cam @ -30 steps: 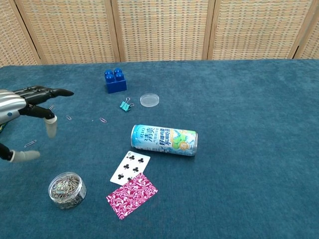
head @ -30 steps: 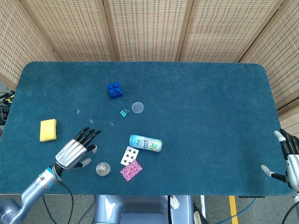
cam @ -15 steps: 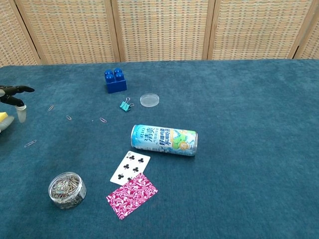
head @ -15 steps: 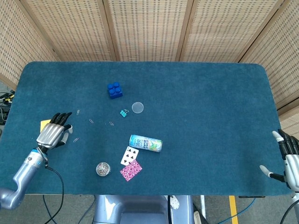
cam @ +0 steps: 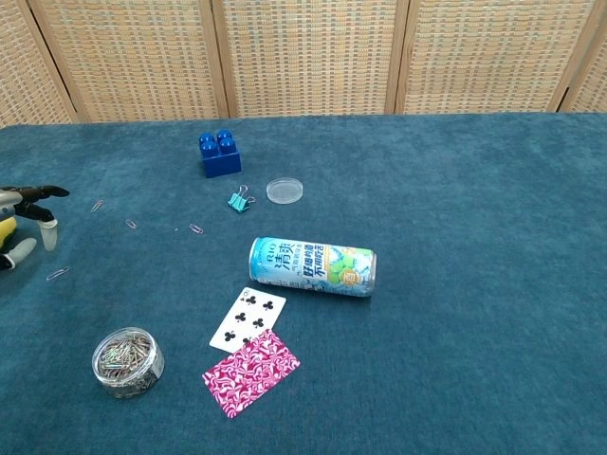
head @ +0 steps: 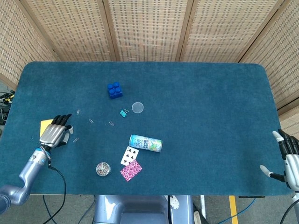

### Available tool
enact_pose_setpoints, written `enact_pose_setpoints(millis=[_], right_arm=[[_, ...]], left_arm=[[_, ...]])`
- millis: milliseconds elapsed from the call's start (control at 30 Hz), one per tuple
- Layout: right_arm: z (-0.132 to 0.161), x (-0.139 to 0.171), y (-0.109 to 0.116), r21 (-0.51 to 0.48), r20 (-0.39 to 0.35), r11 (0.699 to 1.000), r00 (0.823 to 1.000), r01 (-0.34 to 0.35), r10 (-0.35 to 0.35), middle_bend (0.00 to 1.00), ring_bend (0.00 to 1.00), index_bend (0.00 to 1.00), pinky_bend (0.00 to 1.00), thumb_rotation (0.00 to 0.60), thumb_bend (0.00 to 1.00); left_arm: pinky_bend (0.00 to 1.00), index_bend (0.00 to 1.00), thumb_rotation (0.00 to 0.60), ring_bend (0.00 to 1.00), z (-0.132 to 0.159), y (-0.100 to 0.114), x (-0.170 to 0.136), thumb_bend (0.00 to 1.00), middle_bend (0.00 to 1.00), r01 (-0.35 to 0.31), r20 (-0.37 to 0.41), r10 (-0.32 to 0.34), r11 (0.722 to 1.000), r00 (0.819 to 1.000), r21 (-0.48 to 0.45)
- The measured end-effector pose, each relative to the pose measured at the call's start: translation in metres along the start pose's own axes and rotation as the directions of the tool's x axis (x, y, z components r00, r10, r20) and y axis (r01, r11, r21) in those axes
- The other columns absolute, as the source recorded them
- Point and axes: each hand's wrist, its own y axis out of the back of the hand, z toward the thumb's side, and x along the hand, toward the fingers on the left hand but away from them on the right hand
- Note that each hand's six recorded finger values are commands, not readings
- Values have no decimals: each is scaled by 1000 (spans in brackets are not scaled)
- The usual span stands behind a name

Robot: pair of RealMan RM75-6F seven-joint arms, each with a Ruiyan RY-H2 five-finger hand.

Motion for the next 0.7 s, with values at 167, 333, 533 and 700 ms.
enact_pose_setpoints(millis=[167,333,533,700], right_arm=[[-1,0,1,-3,2,1000,1000,3,-3,0,0,40,0,600,0],[-2,0,2,-8,5,1000,1000,5,-5,0,0,40,0,600,0],[-2,0,3,-9,4,1000,1000,5,-5,0,0,41,0,600,0],[-2,1,3,-8,3,1000,1000,5,-5,0,0,41,0,600,0]], left_arm=[[0,462,600,0,7,-5,2,623,0,12,14,-12,1000,1000,-14],[0,462,600,0,13,-10,1,623,0,26,19,-26,1000,999,-7],[0,462,600,0,18,-14,1,623,0,33,24,-33,999,999,-8],[0,462,600,0,22,-16,-1,623,0,35,33,-35,999,999,-12]])
